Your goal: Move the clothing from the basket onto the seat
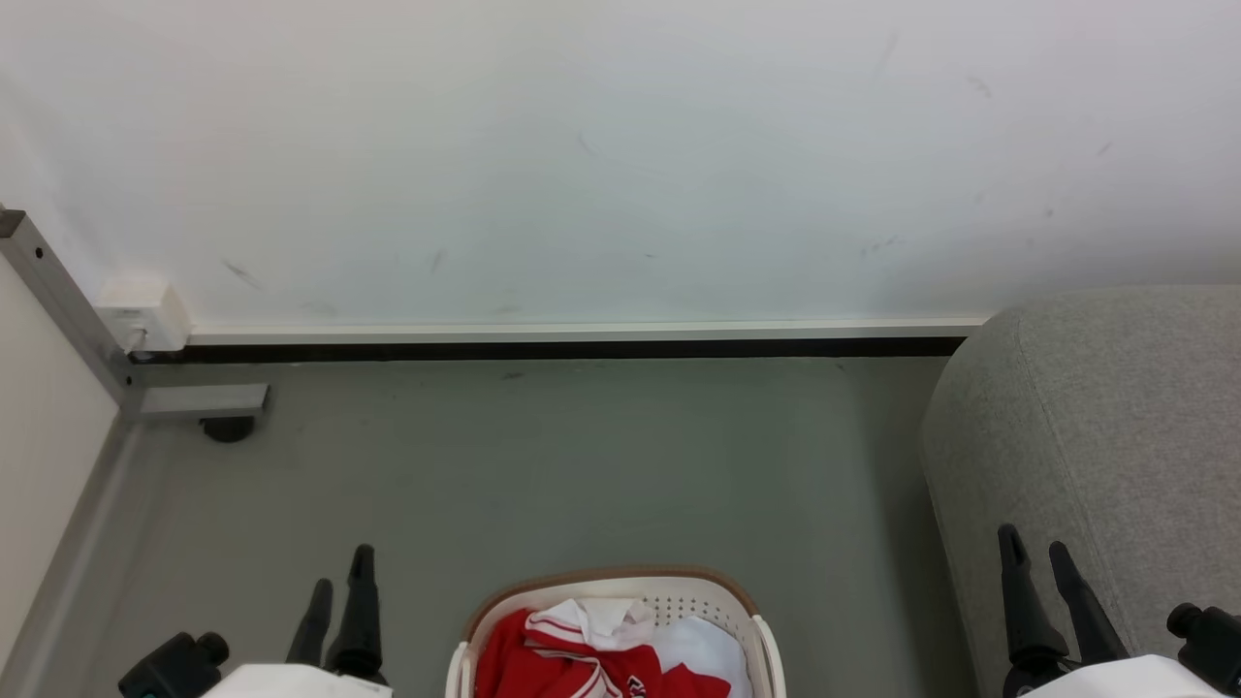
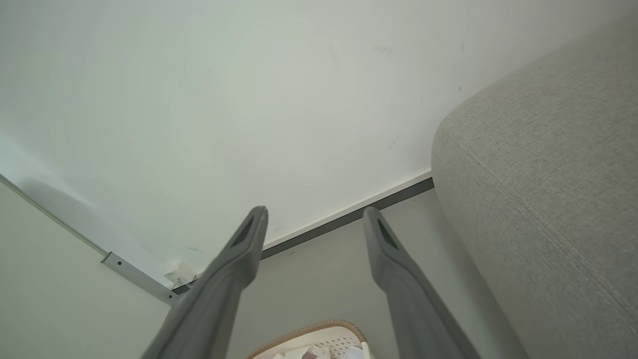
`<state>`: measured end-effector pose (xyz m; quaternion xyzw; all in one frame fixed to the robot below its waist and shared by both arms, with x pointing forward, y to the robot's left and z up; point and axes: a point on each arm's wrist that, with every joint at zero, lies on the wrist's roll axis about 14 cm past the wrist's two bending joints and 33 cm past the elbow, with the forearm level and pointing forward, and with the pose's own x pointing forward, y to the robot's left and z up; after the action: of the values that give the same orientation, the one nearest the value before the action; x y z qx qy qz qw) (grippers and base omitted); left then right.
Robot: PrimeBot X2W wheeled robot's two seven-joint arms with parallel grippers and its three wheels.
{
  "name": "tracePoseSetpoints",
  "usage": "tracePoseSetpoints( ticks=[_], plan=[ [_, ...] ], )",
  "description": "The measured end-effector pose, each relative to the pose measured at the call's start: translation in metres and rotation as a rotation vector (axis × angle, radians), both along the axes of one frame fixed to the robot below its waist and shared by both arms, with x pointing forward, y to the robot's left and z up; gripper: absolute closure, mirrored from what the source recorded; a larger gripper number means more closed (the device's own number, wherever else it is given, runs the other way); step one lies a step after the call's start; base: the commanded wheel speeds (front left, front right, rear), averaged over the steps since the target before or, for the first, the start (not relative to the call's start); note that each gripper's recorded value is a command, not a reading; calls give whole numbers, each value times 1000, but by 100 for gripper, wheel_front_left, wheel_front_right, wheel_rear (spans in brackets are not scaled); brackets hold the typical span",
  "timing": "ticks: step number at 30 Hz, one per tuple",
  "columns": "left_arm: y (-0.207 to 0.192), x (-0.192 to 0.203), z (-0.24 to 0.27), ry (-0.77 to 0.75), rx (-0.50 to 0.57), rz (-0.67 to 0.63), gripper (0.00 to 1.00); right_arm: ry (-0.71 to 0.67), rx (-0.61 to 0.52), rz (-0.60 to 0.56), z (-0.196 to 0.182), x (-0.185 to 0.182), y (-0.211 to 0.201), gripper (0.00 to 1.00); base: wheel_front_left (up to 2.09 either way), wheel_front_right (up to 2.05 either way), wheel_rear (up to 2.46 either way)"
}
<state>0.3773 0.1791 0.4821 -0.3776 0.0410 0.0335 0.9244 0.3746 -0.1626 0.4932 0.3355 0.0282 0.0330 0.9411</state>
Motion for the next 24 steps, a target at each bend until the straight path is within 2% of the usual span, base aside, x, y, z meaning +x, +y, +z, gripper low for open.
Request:
tracePoseSetpoints(
  ticks=[24],
  plan=[
    [-3,-2,10,-55,322,-18,0,-78,-266,42,9,-2,10,0,0,0,0]
  ],
)
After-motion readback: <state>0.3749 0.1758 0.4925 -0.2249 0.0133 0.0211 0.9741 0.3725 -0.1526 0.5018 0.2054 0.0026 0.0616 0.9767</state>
